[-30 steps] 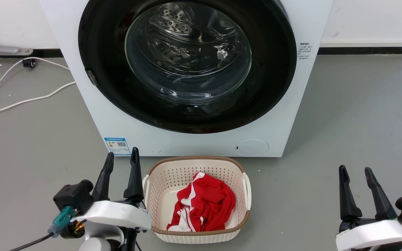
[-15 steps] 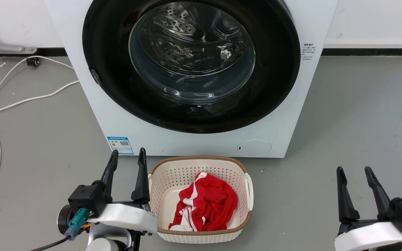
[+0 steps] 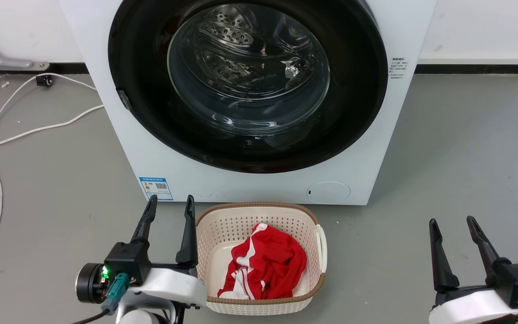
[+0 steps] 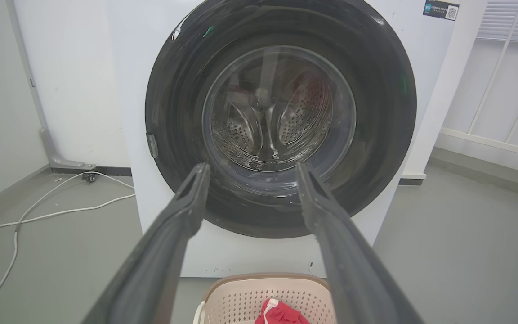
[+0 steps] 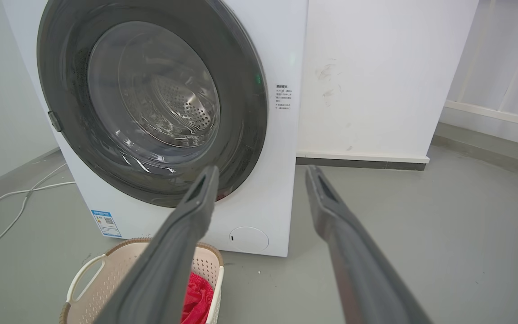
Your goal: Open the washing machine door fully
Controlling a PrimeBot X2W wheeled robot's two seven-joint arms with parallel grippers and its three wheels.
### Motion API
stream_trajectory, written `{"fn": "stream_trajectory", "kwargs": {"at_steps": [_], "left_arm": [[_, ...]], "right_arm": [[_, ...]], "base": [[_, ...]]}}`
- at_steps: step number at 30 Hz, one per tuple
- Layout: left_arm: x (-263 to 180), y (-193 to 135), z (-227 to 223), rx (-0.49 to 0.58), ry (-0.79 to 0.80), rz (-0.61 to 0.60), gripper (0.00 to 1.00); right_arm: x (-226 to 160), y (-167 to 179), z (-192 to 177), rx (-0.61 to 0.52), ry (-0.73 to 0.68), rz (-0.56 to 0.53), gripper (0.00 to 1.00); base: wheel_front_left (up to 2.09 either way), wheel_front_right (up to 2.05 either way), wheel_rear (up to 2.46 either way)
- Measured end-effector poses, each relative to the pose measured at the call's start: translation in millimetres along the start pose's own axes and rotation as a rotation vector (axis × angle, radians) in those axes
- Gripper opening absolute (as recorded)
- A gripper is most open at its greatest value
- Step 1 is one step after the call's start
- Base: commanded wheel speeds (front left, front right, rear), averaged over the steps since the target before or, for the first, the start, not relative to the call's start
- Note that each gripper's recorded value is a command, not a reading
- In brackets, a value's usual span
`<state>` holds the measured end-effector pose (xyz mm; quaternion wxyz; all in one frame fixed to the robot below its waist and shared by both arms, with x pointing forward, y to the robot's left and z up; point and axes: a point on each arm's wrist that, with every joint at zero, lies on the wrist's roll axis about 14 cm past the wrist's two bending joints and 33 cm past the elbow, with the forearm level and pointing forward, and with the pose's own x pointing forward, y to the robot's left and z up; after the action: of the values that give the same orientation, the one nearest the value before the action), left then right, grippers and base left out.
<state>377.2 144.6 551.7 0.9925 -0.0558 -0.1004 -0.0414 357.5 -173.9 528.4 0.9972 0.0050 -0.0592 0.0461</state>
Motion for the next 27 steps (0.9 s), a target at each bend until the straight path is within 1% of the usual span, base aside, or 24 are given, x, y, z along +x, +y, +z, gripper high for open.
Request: {"fn": "stream_trajectory", "kwargs": {"at_steps": [9, 27], "left_arm": [[-1.0, -1.9, -1.6, 0.055, -0.003, -0.009, 1.0], [-3.1, 1.8, -7.5, 0.046, 0.015, 0.008, 1.0]], "right_arm": [[-0.6, 2.6, -3.0, -0.052, 0.008, 0.014, 1.0], [-1.9, -0.7, -8.9, -0.028, 0.027, 0.002, 1.0]], "base": [[0.0, 0.0, 0.0], [0.0, 0.0, 0.0]]}}
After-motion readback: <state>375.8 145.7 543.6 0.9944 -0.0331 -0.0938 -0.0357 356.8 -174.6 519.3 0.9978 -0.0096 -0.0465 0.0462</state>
